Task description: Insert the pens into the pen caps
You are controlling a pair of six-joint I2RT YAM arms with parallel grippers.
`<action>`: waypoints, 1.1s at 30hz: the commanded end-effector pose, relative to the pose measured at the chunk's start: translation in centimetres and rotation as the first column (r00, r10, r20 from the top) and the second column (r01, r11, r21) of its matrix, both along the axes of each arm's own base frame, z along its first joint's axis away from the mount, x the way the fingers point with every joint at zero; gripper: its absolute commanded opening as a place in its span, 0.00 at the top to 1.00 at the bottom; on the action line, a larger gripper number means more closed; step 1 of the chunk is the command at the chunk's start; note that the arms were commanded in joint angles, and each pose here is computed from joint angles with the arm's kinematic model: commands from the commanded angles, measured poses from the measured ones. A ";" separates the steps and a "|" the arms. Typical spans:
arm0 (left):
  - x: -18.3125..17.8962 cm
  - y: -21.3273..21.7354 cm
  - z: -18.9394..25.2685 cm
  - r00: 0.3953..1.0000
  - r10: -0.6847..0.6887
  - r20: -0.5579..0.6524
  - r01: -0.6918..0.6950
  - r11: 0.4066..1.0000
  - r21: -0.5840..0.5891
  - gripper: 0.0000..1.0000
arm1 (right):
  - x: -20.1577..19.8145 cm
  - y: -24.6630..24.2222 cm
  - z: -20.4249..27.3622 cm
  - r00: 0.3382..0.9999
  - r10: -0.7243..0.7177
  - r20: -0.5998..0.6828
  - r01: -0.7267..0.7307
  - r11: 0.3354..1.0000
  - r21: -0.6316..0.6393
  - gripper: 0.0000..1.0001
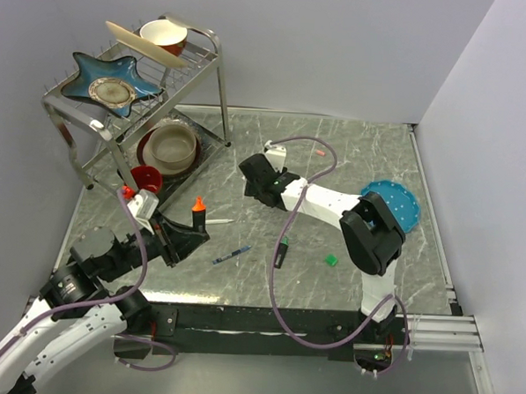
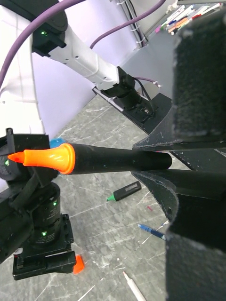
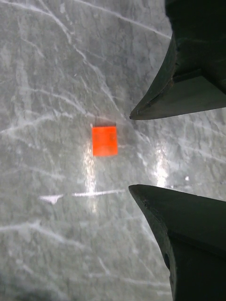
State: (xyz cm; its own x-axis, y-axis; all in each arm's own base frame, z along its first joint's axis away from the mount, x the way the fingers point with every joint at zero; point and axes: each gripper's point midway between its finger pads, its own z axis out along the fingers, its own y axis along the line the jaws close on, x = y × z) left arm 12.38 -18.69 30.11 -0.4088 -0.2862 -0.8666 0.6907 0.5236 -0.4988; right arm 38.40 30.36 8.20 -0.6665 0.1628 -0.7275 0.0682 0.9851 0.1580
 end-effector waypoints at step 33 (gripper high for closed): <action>1.2 0.1 -0.8 0.998 0.056 -0.023 -0.055 0.998 0.031 0.99 | 3.1 0.0 -5.4 0.907 0.404 -0.118 -0.420 0.892 -0.167 0.67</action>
State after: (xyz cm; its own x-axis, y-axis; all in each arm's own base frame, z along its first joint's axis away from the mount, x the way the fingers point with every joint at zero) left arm 13.36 -18.56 28.93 -0.4252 -0.2704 -0.8638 0.6500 0.5729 -0.4993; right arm 41.63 29.59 2.16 -0.7427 -0.1705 -0.6475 -0.2181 0.9759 -0.0068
